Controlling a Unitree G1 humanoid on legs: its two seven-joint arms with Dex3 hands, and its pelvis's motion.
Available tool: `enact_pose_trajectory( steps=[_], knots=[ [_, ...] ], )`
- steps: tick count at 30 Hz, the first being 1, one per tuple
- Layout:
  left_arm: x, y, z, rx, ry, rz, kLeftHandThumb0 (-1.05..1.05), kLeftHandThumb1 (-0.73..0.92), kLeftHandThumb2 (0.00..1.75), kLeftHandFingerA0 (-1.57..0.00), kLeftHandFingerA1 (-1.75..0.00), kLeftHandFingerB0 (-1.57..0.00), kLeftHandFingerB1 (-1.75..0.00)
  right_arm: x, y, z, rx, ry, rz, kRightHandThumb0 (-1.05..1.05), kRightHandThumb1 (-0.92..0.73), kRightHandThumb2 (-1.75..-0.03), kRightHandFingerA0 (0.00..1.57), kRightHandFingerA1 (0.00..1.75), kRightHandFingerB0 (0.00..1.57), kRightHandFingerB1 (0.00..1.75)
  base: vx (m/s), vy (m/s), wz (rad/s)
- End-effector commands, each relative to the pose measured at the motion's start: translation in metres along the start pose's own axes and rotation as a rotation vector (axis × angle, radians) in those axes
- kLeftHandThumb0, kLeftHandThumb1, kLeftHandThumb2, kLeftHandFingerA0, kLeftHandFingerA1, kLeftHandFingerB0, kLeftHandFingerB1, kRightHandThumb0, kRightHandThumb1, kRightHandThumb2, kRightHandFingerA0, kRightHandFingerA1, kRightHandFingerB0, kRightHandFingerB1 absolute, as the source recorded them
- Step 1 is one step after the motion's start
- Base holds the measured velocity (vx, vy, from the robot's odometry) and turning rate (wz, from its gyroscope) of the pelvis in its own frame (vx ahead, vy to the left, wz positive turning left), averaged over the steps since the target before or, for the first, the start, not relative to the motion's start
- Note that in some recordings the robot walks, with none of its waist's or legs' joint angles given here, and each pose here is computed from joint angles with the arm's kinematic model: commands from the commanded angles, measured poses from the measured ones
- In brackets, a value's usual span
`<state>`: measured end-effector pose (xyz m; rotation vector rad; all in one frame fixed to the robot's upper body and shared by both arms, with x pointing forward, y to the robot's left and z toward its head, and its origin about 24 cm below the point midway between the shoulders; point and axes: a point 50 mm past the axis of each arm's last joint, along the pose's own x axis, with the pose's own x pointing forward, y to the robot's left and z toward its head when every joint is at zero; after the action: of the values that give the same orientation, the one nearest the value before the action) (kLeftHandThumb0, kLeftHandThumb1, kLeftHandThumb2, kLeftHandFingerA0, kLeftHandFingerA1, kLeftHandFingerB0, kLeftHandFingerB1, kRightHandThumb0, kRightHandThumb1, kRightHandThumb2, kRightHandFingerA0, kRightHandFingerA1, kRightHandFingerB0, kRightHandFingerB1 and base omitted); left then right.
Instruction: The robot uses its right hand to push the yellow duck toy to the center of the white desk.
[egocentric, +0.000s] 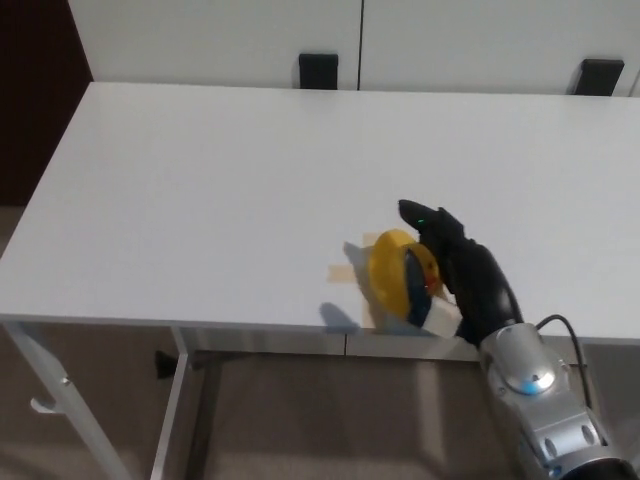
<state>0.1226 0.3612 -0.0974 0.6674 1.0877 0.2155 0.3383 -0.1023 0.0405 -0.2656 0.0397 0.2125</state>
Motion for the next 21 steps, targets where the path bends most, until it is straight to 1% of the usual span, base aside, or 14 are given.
enact_pose_trajectory(
  steps=[1,2,3,4,6,8,9,10,11,14,15,18,19,21],
  knots=[
    [-0.001,0.002,0.001,-0.001,-0.029,0.004,0.29,-0.48,1.56,-1.49,-0.88,-1.56,-0.81,0.002,0.001,0.005,0.001,-0.010,0.001,-0.87,-0.74,-1.20,0.00,0.31,0.09,0.32,0.00,0.000,0.00],
    [0.000,0.002,0.001,0.000,-0.028,0.007,0.31,-0.50,1.63,-1.45,-0.90,-1.52,-0.84,0.002,0.002,0.006,0.000,-0.010,0.002,-0.95,-0.92,-0.76,0.00,0.36,0.08,0.31,0.00,0.000,0.00],
    [0.000,0.002,0.001,0.000,-0.027,0.009,0.31,-0.50,1.63,-1.45,-0.90,-1.52,-0.84,0.002,0.002,0.006,-0.001,-0.011,0.002,-0.95,-0.92,-0.76,0.00,0.36,0.08,0.31,0.00,0.000,0.00],
    [0.000,0.002,0.002,0.006,-0.027,0.012,0.27,-0.50,1.61,-1.49,-0.90,-1.55,-0.81,0.003,0.004,0.008,-0.007,-0.020,0.001,-0.94,-0.81,-1.23,0.01,0.19,0.05,0.23,0.00,0.000,0.00],
    [0.000,0.002,0.003,0.014,-0.028,0.014,0.27,-0.50,1.61,-1.49,-0.90,-1.55,-0.81,0.004,0.006,0.010,-0.014,-0.031,-0.001,-0.94,-0.81,-1.23,0.01,0.19,0.05,0.23,0.00,0.000,0.00],
    [0.000,0.001,0.003,0.012,-0.031,0.012,0.24,-0.53,1.63,-1.45,-0.89,-1.54,-0.82,0.005,0.009,0.013,-0.002,-0.029,0.006,-0.84,-0.75,-1.21,0.00,0.22,0.01,0.23,0.00,0.000,0.00],
    [0.000,0.001,0.003,0.015,-0.030,0.010,0.31,-0.52,1.59,-1.41,-0.88,-1.54,-0.79,0.005,0.010,0.014,-0.007,-0.033,0.010,-0.91,-0.84,-1.23,0.02,0.18,0.10,0.21,0.00,0.000,0.00],
    [0.000,0.000,0.003,0.018,-0.030,0.009,0.31,-0.52,1.59,-1.41,-0.88,-1.54,-0.79,0.005,0.011,0.015,-0.012,-0.036,0.012,-0.91,-0.84,-1.23,0.02,0.18,0.10,0.21,0.00,0.000,0.00],
    [0.000,0.000,0.003,0.012,-0.027,0.008,0.07,-0.15,0.88,-1.34,-1.20,-1.32,-1.18,0.004,0.011,0.015,-0.019,-0.038,0.014,-0.94,-0.86,-1.24,0.00,0.16,0.11,0.20,0.00,0.000,0.00],
    [0.000,0.000,0.002,0.005,-0.028,0.004,0.07,-0.16,0.88,-1.35,-1.20,-1.33,-1.18,0.004,0.012,0.015,-0.022,-0.032,0.017,-0.92,-0.84,-1.24,0.02,0.17,0.11,0.20,0.00,0.000,0.00],
    [0.000,0.000,0.002,0.005,-0.027,0.004,0.32,-0.48,1.62,-1.48,-0.89,-1.55,-0.82,0.004,0.010,0.014,-0.019,-0.026,0.013,-0.99,-0.87,-1.25,0.00,0.10,0.09,0.12,0.00,0.000,0.00],
    [0.000,0.000,0.002,0.003,-0.024,0.004,0.32,-0.48,1.62,-1.48,-0.89,-1.55,-0.82,0.005,0.008,0.014,-0.015,-0.016,0.007,-0.99,-0.87,-1.25,0.00,0.10,0.09,0.12,0.00,0.000,0.00],
    [0.000,0.000,0.002,0.002,-0.024,0.004,0.31,-0.50,1.71,-1.45,-0.91,-1.52,-0.86,0.005,0.006,0.014,-0.016,-0.015,-0.008,-1.05,-0.88,-1.25,0.00,0.11,0.13,0.04,0.00,0.000,0.00],
    [0.000,0.000,0.002,0.002,-0.024,0.004,0.31,-0.50,1.71,-1.45,-0.91,-1.52,-0.86,0.006,0.003,0.014,-0.018,-0.013,-0.026,-1.05,-0.88,-1.25,0.00,0.11,0.13,0.04,0.00,0.000,0.00]
  ],
)
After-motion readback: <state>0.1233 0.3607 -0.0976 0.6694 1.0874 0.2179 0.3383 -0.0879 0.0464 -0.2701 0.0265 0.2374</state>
